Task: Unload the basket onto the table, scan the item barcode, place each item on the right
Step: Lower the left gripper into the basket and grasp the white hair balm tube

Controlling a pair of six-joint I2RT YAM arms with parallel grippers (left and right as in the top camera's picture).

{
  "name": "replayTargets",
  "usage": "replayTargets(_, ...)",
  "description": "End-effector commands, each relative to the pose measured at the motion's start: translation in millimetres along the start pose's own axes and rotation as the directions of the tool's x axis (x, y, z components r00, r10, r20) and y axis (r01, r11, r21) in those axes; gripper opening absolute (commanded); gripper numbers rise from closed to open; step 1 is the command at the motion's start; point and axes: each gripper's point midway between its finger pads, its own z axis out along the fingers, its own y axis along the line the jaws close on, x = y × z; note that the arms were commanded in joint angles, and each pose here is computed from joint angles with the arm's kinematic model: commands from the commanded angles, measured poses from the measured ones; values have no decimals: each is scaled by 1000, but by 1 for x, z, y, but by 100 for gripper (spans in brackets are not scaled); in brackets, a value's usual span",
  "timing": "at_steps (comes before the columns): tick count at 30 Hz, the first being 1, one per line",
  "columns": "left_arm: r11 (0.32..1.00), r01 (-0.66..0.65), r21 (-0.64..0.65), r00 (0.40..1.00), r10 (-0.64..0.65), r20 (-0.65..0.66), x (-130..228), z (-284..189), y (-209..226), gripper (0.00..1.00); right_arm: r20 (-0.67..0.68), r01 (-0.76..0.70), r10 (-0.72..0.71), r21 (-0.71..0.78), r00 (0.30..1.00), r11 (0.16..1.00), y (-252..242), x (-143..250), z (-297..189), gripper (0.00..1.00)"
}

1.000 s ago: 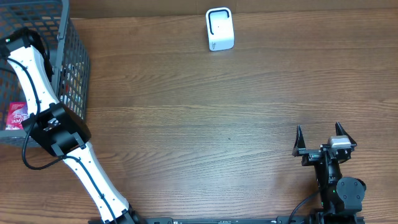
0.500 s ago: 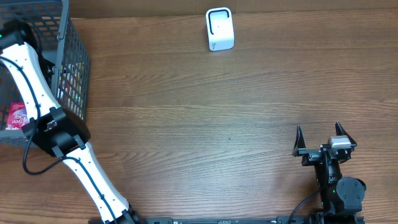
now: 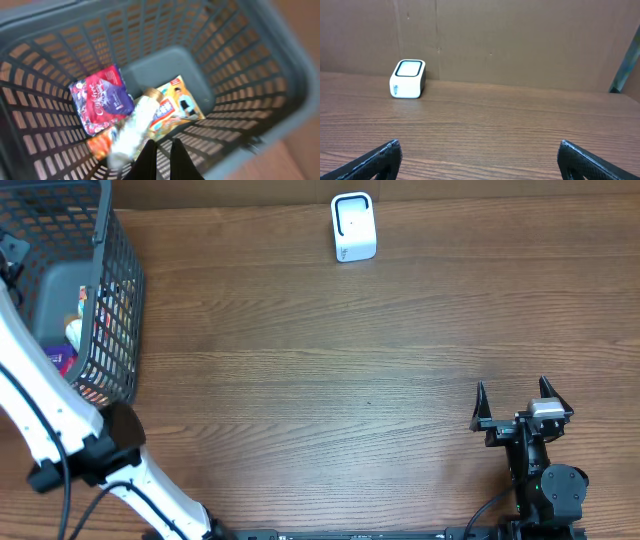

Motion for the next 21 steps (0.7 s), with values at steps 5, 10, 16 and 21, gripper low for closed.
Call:
replayTargets(5, 1000, -26, -17, 998, 25, -57, 11, 14, -1, 51, 4, -3, 3, -2, 1000, 1000, 1, 1, 0, 100)
replayTargets(10, 994, -39, -99, 989, 24, -144, 24, 51, 13, 100, 4, -3, 3, -2, 1000, 1000, 1, 2, 0, 100)
replayTargets(16, 958, -90, -273, 974, 28, -224, 40, 106, 46, 100, 4, -3, 3, -2, 1000, 1000, 1, 2, 0, 100)
replayTargets(21, 946, -95, -310, 958, 3, -286, 50, 136, 58, 100, 4, -3, 3, -2, 1000, 1000, 1, 2, 0, 100)
